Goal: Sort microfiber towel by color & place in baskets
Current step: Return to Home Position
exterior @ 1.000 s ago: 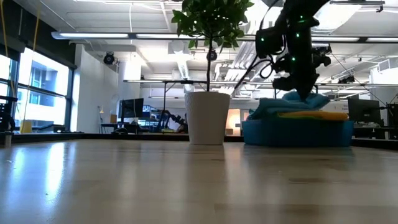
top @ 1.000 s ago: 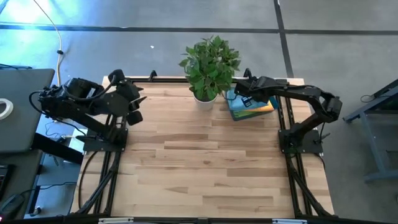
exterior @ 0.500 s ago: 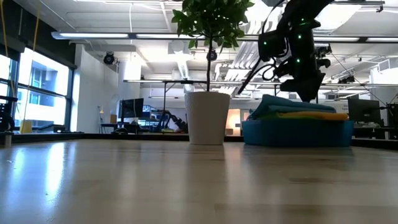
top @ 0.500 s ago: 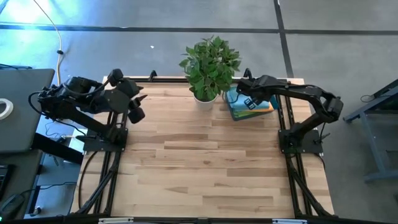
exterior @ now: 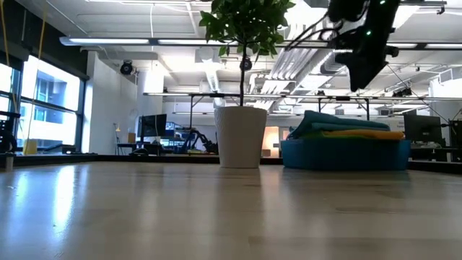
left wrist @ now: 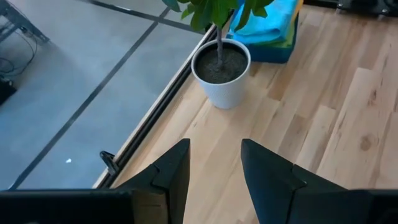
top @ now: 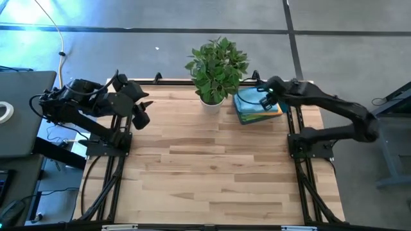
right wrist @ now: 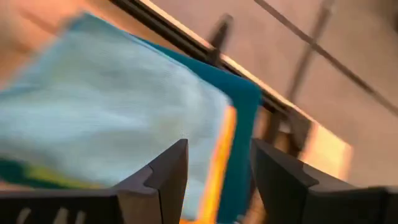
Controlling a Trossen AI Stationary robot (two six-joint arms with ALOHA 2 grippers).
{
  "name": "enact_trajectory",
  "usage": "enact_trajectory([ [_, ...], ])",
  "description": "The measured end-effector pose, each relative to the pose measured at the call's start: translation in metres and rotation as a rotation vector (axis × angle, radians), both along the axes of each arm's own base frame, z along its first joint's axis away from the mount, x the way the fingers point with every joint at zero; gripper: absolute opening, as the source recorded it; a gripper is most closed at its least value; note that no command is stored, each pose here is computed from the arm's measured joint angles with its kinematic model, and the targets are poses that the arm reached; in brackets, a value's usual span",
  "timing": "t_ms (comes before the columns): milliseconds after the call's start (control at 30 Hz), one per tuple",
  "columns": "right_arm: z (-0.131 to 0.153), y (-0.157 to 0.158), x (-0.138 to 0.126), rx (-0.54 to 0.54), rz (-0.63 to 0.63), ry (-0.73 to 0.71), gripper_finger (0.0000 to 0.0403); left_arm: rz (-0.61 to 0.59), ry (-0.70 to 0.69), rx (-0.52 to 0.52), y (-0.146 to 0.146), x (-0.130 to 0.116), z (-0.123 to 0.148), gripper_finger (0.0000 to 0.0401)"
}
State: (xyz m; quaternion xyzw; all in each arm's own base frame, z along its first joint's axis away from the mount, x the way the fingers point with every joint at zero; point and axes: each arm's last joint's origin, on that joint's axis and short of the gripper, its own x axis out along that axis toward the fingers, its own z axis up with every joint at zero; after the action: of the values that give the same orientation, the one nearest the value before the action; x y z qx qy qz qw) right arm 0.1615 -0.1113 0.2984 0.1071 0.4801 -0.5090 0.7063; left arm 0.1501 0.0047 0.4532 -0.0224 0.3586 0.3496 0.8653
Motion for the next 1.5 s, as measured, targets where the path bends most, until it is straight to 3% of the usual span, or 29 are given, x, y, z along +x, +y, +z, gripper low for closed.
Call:
enact_trajectory([
  [167,-0.012,0.027,-0.019,0.008,0.138,-0.254,0.0165,0.02,-0.018,-0.016,0.0,0.0,0.0,0.0133],
  [400,-0.044,0.059,-0.029,0.017,0.436,-0.685,0.0165,0.047,-0.043,-0.037,0.0,0.0,0.0,0.0133],
  [567,-0.06,0.07,-0.04,-0.02,0.469,-0.904,0.0165,0.079,-0.074,-0.063,0.0,0.0,0.0,0.0133],
  [867,-0.07,0.076,-0.059,-0.044,0.461,-0.971,0.0165,0.07,-0.084,-0.121,-0.001,0.0,-0.001,0.0133],
  [1200,-0.069,0.075,-0.062,-0.113,0.446,-0.961,0.0165,0.103,-0.112,-0.146,-0.001,0.001,-0.001,0.0133],
  [1500,-0.112,0.077,-0.048,-0.14,0.471,-1.184,0.0165,0.101,-0.113,-0.172,-0.002,0.002,-0.002,0.0133],
])
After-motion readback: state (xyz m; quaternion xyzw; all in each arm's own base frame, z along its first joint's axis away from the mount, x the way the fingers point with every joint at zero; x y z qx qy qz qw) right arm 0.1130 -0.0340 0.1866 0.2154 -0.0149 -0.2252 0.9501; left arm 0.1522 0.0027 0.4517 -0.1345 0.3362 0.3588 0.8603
